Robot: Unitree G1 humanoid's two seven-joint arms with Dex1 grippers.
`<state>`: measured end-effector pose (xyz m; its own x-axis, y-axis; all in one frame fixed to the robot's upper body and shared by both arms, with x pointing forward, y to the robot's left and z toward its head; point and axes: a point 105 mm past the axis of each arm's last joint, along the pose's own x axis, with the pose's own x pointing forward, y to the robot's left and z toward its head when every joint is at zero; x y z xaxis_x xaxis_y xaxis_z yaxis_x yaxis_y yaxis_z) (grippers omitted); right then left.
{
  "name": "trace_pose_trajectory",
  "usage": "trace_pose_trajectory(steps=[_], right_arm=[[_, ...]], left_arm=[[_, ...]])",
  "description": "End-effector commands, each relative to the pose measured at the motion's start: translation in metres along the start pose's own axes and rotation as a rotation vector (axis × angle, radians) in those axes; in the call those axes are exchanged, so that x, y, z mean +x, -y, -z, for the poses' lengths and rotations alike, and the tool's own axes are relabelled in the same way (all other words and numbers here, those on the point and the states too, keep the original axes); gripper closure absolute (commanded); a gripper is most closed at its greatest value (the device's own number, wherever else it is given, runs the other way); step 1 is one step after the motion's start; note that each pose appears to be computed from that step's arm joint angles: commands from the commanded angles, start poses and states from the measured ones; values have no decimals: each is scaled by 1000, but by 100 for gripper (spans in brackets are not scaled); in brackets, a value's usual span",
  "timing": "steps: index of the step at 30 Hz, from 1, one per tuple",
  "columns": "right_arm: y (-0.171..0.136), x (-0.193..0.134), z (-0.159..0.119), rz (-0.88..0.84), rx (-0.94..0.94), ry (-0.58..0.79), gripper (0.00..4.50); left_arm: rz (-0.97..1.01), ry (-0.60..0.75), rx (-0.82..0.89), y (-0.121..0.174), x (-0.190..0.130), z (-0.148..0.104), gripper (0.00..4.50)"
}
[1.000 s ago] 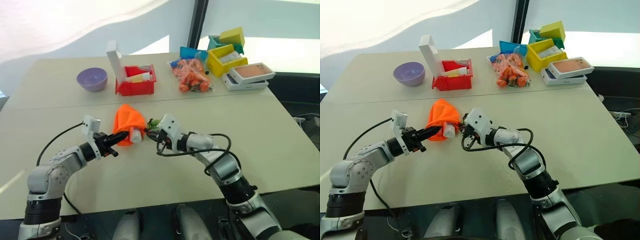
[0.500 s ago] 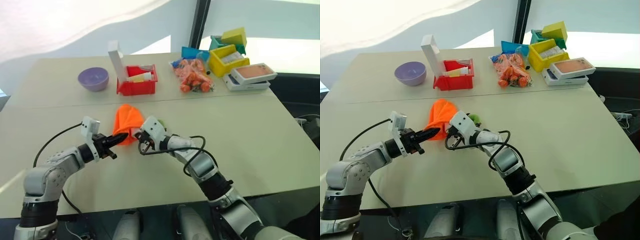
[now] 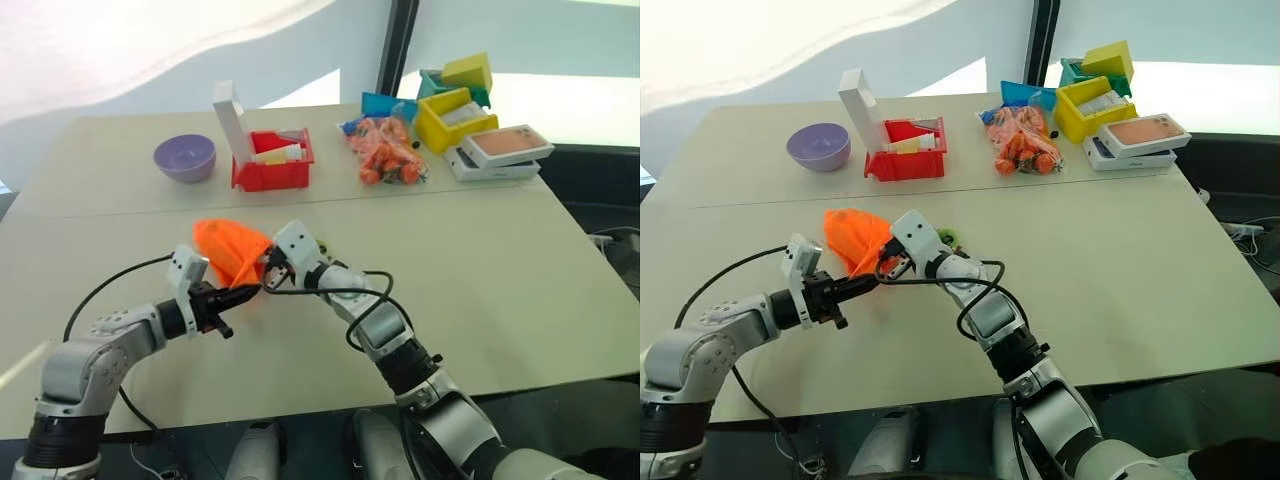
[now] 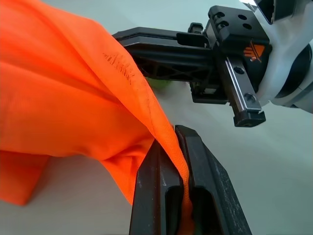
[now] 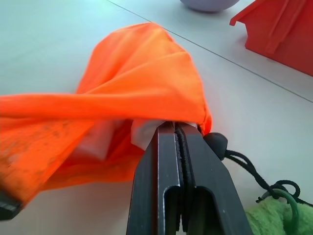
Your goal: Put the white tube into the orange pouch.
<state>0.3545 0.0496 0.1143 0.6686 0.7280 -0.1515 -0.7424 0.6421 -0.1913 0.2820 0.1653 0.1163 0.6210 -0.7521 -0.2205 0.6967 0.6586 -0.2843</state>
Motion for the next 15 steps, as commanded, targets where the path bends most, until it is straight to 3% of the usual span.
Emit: trace_pose_trajectory(steps=[1, 6, 7, 9, 14, 15], right_arm=[[2, -8, -19, -33, -41, 70, 444], [7, -31, -8, -103, -98, 45, 444], [9, -37, -6, -112, -114, 36, 421], [14, -45, -2, -114, -155, 20, 362], [27, -50, 8, -69, -211, -37, 118], [30, -49, 12, -58, -213, -52, 118]], left_arm=[[21, 10, 44, 5, 0, -4, 450], [-29, 44, 17, -8, -6, -8, 450], [-42, 49, 13, -12, -8, -8, 450], [-71, 54, 7, -20, -13, -9, 450], [-74, 60, -13, -25, -14, -9, 450], [-68, 62, -31, -24, -12, -8, 450]])
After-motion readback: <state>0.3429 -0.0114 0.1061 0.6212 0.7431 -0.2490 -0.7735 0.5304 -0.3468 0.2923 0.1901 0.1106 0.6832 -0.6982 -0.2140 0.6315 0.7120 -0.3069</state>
